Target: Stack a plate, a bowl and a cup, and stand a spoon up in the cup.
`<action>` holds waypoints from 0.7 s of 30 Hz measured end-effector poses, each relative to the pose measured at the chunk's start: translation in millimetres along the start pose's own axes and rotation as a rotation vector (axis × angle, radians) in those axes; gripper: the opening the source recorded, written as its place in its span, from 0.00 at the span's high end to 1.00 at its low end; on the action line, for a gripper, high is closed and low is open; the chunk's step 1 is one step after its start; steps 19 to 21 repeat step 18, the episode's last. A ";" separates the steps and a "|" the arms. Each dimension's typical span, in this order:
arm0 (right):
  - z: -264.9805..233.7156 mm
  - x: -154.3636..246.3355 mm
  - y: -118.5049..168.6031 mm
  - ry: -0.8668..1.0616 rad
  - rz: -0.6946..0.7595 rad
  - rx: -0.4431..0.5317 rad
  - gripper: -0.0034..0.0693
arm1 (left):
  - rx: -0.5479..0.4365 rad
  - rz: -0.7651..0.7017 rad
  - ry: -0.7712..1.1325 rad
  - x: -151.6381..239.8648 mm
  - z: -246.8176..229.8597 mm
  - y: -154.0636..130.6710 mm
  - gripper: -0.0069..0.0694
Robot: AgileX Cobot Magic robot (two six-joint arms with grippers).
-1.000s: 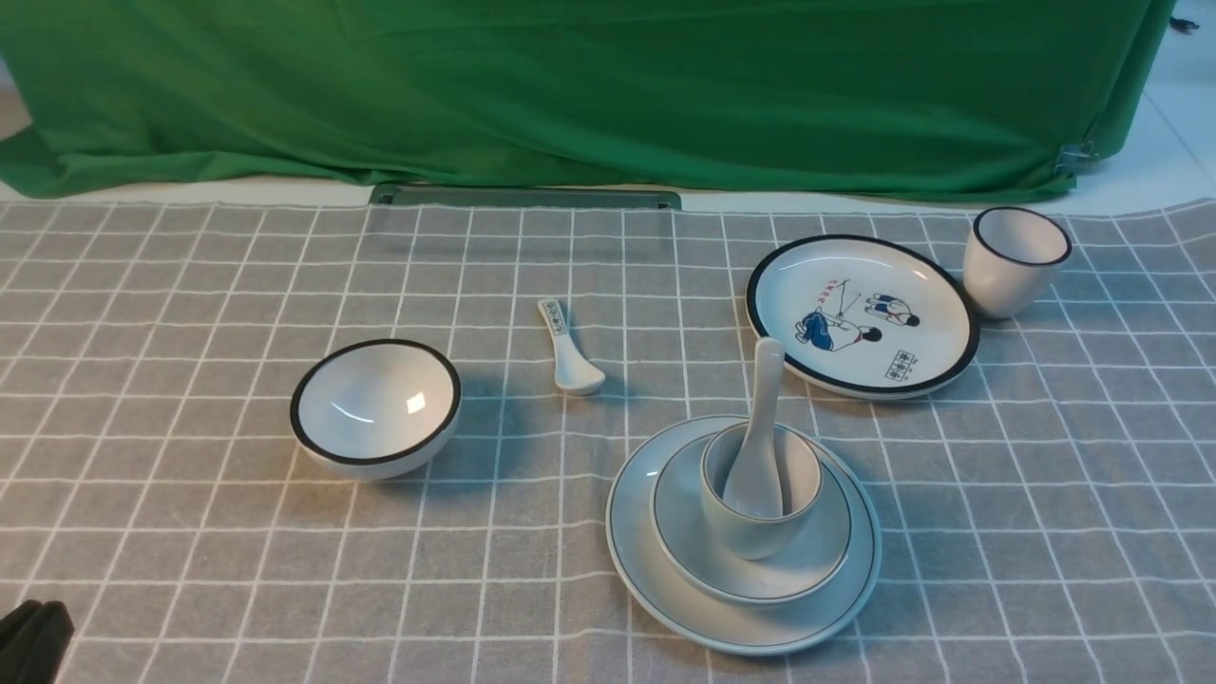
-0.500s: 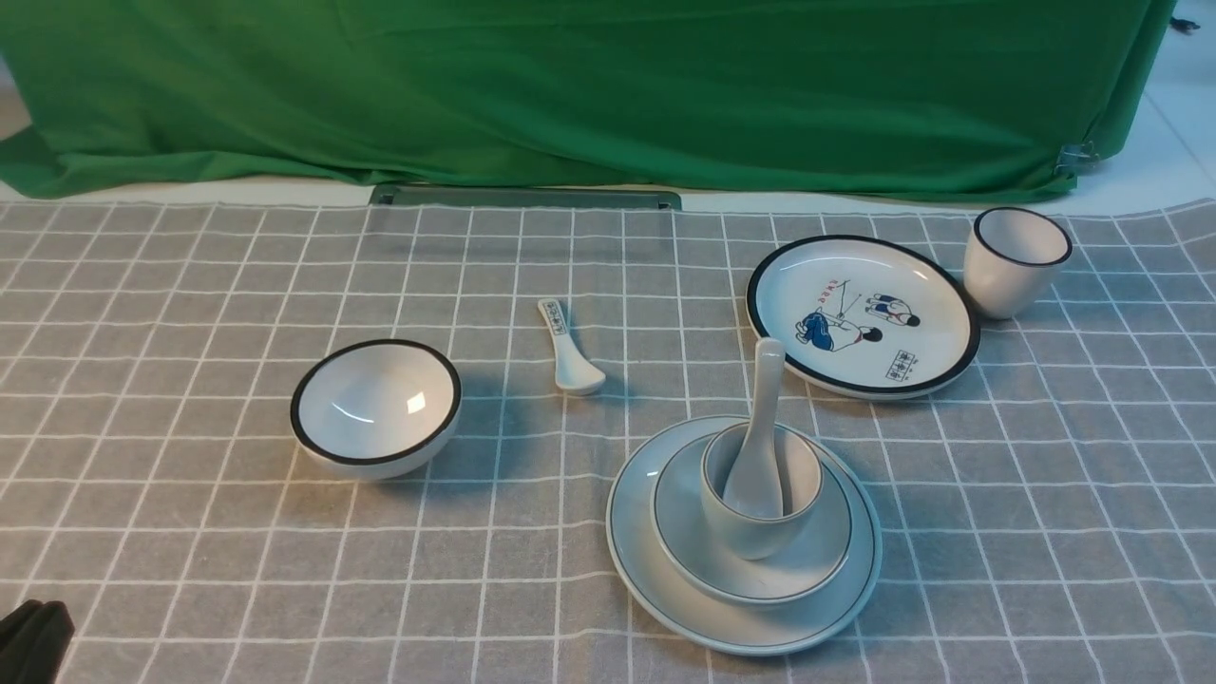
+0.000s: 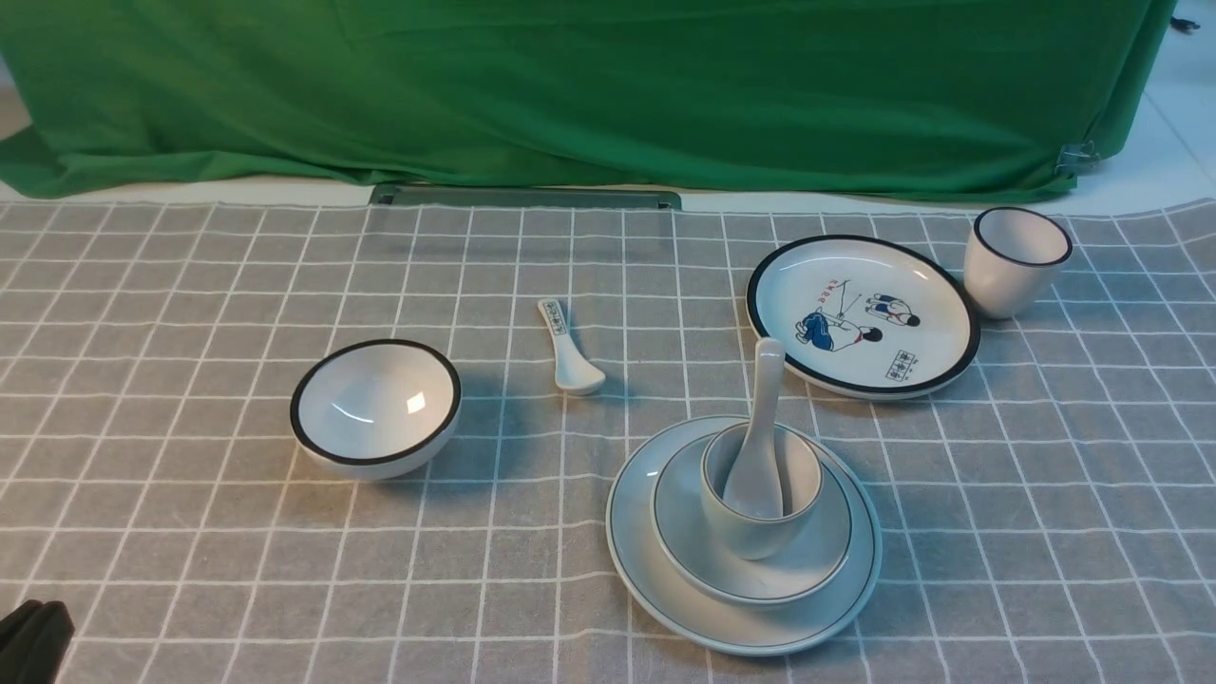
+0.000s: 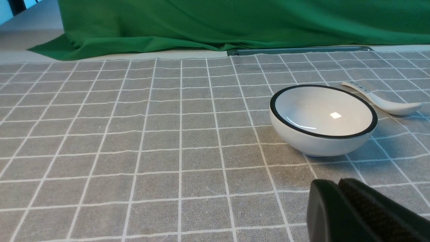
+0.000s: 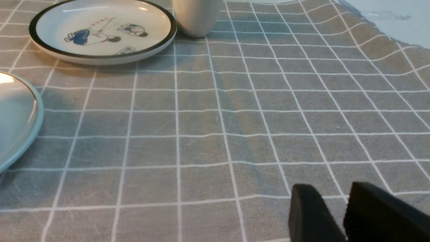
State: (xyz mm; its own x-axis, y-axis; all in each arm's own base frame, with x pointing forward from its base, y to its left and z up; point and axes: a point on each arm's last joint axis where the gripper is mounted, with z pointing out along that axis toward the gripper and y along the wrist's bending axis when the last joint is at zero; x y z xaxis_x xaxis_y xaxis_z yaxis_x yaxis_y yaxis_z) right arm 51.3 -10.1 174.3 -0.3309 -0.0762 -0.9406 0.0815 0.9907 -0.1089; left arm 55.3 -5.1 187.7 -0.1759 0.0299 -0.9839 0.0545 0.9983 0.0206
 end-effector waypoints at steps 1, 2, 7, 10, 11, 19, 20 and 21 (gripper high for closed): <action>0.0 0.0 0.0 0.000 0.000 0.000 0.65 | 0.000 0.000 0.000 0.0 0.0 0.0 0.89; 0.0 0.0 0.0 0.000 0.000 0.000 0.64 | 0.000 0.000 0.000 0.0 0.0 0.0 0.89; 0.0 0.0 0.0 0.000 0.001 0.000 0.63 | 0.000 0.001 0.000 0.0 0.0 0.0 0.89; 0.0 0.0 0.0 0.000 0.003 0.000 0.63 | 0.000 0.001 0.000 0.0 0.0 0.0 0.89; 0.0 0.0 0.0 0.000 0.003 0.000 0.63 | 0.000 0.001 0.000 0.0 0.0 0.0 0.89; 0.0 0.0 0.0 0.000 0.003 0.000 0.63 | 0.000 0.001 0.000 0.0 0.0 0.0 0.89; 0.0 0.0 0.0 0.000 0.003 0.000 0.63 | 0.000 0.001 0.000 0.0 0.0 0.0 0.89; 0.0 0.0 0.0 0.000 0.003 0.000 0.63 | 0.000 0.001 0.000 0.0 0.0 0.0 0.89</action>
